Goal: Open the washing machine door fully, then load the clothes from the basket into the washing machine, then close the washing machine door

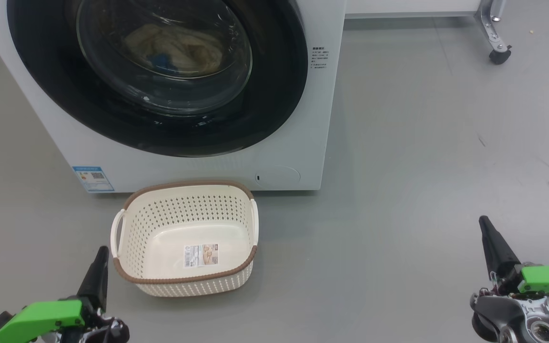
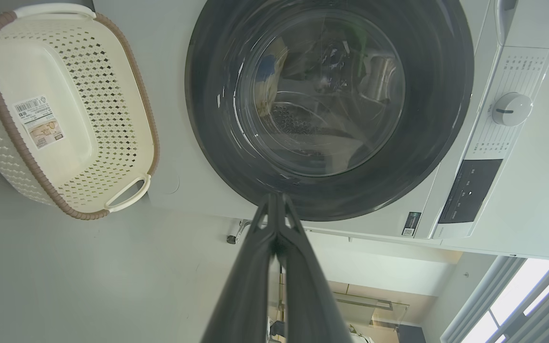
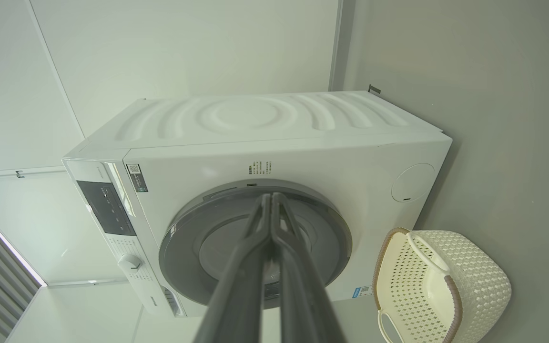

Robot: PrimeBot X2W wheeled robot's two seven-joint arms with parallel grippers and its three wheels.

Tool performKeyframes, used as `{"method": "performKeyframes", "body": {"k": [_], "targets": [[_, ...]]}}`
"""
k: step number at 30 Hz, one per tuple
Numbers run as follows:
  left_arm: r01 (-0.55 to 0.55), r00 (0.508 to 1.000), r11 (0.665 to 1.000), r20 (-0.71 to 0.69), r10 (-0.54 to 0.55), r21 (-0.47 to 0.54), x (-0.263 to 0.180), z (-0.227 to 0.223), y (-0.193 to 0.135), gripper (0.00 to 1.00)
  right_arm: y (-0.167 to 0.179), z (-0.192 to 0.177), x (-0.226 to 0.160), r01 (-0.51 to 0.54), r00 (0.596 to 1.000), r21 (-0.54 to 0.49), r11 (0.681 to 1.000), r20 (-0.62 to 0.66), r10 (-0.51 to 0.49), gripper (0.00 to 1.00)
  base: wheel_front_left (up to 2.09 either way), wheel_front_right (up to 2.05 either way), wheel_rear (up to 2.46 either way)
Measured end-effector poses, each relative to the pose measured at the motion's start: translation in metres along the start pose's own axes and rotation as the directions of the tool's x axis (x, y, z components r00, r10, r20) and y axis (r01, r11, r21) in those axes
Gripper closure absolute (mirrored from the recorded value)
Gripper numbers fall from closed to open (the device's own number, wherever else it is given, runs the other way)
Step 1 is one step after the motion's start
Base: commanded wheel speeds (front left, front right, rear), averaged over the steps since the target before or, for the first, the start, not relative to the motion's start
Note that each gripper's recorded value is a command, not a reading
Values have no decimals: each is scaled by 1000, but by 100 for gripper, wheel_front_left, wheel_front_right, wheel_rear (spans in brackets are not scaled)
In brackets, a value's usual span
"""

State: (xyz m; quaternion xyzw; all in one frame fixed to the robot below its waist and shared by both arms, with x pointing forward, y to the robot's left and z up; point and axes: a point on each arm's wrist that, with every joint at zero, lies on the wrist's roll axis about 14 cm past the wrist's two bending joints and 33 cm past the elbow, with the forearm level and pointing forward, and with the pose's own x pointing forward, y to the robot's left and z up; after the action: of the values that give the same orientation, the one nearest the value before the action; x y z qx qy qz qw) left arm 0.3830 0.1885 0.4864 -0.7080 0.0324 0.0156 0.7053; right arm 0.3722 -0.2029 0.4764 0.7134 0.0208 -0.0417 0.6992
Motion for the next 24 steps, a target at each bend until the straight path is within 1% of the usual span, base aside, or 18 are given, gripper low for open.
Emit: {"method": "performKeyframes", "body": {"k": [24], "targets": [[0, 1000, 1000, 0, 0, 0, 0, 0, 0, 100, 0, 0, 0, 0, 1000, 0, 1000, 0, 0, 100, 0, 0, 0]]}}
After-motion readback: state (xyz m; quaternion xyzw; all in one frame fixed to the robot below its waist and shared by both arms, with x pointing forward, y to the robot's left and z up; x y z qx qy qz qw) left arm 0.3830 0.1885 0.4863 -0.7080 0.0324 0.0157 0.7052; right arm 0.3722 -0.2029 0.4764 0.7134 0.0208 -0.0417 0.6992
